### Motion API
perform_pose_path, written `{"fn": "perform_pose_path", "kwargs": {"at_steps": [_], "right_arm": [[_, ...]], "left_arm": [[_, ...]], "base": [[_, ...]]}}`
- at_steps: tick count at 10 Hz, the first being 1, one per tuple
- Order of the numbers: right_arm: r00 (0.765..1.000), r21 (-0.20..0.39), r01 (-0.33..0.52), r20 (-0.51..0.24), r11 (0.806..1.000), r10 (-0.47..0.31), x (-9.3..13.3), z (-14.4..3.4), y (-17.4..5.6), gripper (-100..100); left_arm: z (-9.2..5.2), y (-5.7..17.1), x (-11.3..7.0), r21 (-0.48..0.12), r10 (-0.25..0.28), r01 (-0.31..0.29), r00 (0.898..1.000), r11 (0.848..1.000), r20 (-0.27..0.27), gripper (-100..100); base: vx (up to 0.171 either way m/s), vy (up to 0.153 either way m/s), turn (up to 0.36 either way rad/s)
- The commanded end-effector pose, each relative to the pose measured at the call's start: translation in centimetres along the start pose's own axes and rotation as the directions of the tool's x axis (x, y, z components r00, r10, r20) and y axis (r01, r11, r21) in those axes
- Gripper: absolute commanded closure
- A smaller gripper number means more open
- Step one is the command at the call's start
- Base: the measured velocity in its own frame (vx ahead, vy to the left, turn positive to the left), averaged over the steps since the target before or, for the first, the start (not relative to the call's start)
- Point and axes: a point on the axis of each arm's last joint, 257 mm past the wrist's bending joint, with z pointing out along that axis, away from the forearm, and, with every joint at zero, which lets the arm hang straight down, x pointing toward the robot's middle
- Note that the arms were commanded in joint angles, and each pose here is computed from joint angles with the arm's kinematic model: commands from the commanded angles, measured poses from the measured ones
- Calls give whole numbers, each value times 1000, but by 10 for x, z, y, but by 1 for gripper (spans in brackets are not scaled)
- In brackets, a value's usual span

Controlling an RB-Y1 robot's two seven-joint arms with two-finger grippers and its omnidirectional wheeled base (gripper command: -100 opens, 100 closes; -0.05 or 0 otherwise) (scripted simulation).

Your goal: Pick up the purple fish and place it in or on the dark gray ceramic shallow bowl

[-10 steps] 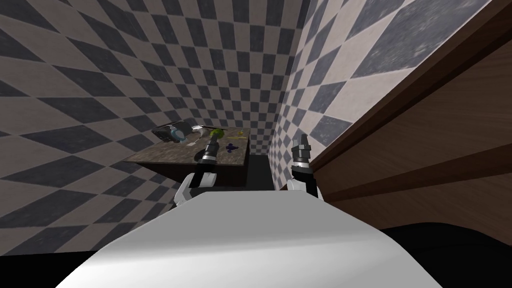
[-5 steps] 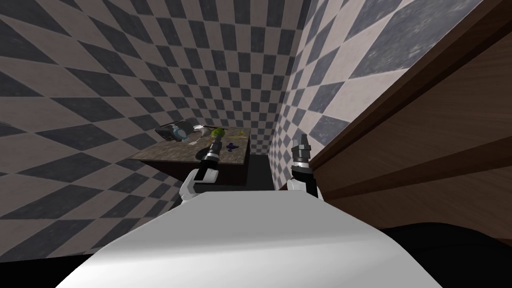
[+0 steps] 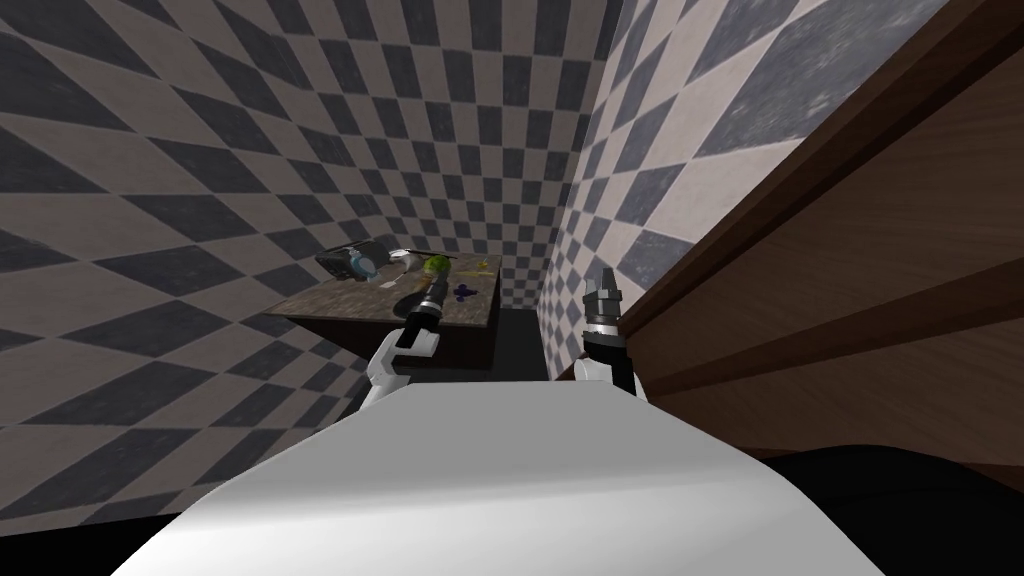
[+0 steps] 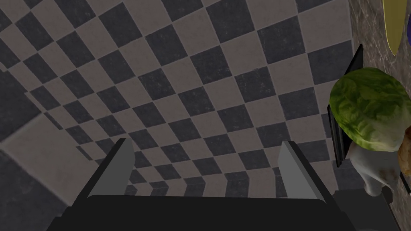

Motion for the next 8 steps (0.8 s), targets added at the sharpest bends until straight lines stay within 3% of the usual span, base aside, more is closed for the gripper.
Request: {"fn": "perform_pose_path", "kwargs": {"at_steps": [1,2,3,4,5,8], "right_arm": [[1000,0,0,0,1000,0,0,0,0,0],[1000,0,0,0,1000,0,0,0,0,0],[1000,0,0,0,1000,0,0,0,0,0],[1000,0,0,0,1000,0,0,0,0,0],[1000,0,0,0,1000,0,0,0,0,0],[1000,0,0,0,1000,0,0,0,0,0]], "left_arm": [[6,8,2,-30,2,-3,1000,1000,-9,-100],[16,19,6,-63,5,-6,1000,998,-25,-100],[16,22,6,-75,5,-7,1000,997,-26,-100],[26,33,8,-110,7,-11,999,994,-41,-100],[26,36,9,-122,6,-11,999,992,-42,-100],[44,62,12,-206,7,-21,998,978,-69,-100]], "base": [[-22,-19,10],[-25,-22,19],[-22,-17,7],[-24,-19,11],[-21,-17,2],[-26,-20,2]]}}
